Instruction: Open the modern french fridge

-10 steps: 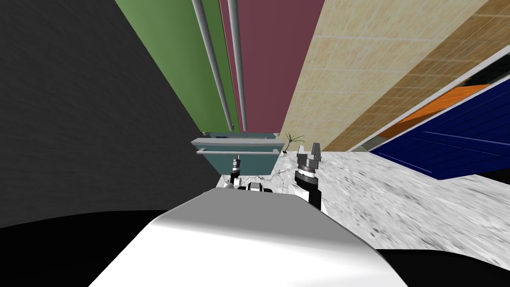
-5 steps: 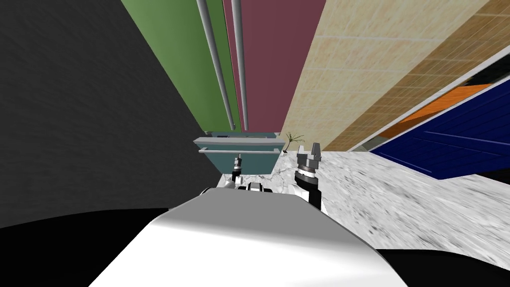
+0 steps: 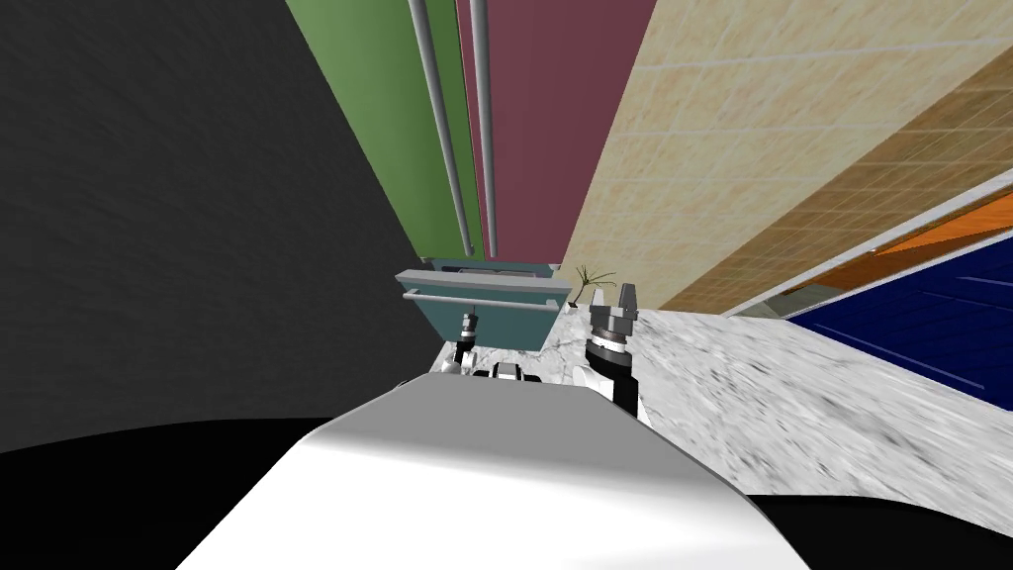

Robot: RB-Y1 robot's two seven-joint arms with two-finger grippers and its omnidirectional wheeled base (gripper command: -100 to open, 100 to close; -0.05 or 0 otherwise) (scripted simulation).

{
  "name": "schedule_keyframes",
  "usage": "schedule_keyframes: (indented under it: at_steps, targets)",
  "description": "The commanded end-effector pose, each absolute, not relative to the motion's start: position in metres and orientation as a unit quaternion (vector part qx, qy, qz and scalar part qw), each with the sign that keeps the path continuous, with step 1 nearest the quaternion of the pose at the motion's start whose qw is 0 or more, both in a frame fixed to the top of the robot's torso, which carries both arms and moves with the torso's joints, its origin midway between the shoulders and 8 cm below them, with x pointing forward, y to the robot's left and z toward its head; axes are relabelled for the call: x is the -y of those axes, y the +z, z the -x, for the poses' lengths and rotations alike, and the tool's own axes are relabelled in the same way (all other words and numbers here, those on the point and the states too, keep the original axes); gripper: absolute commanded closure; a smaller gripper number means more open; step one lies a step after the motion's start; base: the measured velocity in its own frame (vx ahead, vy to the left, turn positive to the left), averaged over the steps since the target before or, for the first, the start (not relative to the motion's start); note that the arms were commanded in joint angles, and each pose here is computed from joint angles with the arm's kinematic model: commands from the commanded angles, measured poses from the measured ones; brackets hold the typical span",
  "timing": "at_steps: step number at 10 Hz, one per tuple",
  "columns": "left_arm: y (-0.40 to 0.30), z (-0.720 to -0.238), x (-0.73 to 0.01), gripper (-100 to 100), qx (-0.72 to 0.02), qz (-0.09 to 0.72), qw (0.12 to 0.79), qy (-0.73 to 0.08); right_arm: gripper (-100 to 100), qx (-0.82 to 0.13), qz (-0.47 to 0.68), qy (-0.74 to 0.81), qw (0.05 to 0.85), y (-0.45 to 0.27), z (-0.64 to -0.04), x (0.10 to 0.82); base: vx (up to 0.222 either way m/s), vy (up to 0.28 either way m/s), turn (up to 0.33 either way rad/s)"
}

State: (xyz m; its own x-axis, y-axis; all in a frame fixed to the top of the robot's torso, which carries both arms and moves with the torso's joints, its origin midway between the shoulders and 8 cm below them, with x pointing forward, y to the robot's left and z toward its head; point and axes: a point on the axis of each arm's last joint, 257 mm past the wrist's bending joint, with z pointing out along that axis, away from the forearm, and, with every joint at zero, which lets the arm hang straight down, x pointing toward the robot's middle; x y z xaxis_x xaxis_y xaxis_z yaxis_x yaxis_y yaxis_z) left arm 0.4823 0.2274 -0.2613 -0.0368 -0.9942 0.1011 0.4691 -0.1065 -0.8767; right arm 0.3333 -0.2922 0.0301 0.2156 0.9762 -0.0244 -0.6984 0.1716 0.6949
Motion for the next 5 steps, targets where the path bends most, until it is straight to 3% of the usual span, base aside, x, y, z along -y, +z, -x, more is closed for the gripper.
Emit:
schedule_keyframes:
  at_steps: [1, 4, 5]
  targets:
    - [-0.258, -0.477, -0.229, 100, -0.346, 0.377, 0.562, -0.650, 0, -0.244, -0.285, 0.577, 0.726, 0.030, -0.333, 0.292, -0.049, -0.070, 0.167]
    - [-0.256, -0.474, -0.229, 100, -0.350, 0.372, 0.556, -0.656, 0, -0.244, -0.285, 0.577, 0.726, 0.030, -0.333, 0.292, -0.047, -0.074, 0.104]
    - [-0.254, -0.476, -0.241, -100, -0.357, 0.364, 0.561, -0.652, 0, -0.244, -0.285, 0.577, 0.726, 0.030, -0.333, 0.292, -0.005, -0.006, -0.007]
